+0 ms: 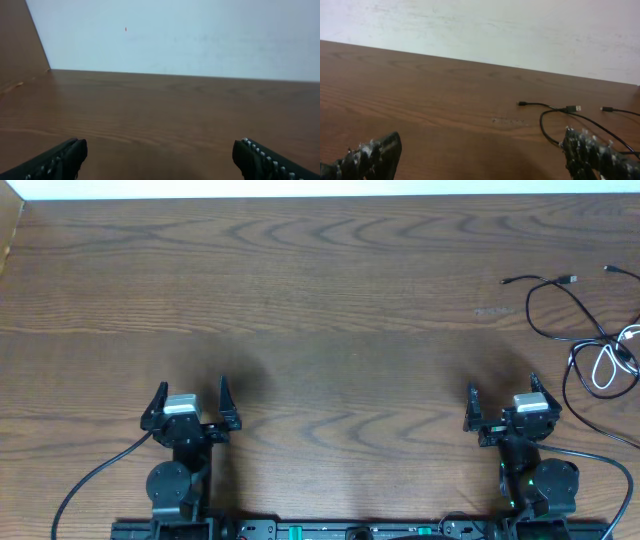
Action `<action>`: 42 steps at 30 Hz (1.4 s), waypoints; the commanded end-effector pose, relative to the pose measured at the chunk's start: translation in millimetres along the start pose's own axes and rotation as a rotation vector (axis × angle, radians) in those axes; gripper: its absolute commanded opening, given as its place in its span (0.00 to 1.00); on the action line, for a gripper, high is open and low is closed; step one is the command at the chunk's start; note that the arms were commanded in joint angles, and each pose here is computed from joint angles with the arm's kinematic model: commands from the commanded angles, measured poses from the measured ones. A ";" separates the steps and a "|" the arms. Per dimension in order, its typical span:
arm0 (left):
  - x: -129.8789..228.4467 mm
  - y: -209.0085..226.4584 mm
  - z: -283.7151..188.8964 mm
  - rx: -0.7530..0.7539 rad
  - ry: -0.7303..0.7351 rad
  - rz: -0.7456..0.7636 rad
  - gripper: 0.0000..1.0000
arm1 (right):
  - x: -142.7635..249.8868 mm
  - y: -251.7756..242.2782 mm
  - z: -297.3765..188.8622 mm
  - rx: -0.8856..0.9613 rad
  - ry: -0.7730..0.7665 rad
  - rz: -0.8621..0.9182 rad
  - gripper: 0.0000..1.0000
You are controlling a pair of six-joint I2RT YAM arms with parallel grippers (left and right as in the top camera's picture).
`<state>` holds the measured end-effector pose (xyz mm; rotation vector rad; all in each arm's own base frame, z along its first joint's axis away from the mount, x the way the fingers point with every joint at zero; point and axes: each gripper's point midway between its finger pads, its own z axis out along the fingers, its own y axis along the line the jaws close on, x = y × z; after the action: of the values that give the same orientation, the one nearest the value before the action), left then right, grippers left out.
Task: Untangle cables
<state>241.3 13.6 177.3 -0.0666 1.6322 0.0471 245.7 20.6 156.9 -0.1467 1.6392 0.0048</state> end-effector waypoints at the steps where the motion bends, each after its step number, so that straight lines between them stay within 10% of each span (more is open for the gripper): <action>1: 15.9 -1.1 3.3 0.009 0.020 0.049 0.98 | -0.3 2.9 -0.3 -0.013 -0.003 -0.011 0.99; 42: 40.6 -0.1 4.7 0.004 0.093 0.028 0.98 | -0.3 2.9 -0.3 -0.013 -0.003 -0.011 0.99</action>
<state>244.8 9.9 152.9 -0.0263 1.6747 0.0515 245.6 20.6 156.9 -0.1470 1.6391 0.0051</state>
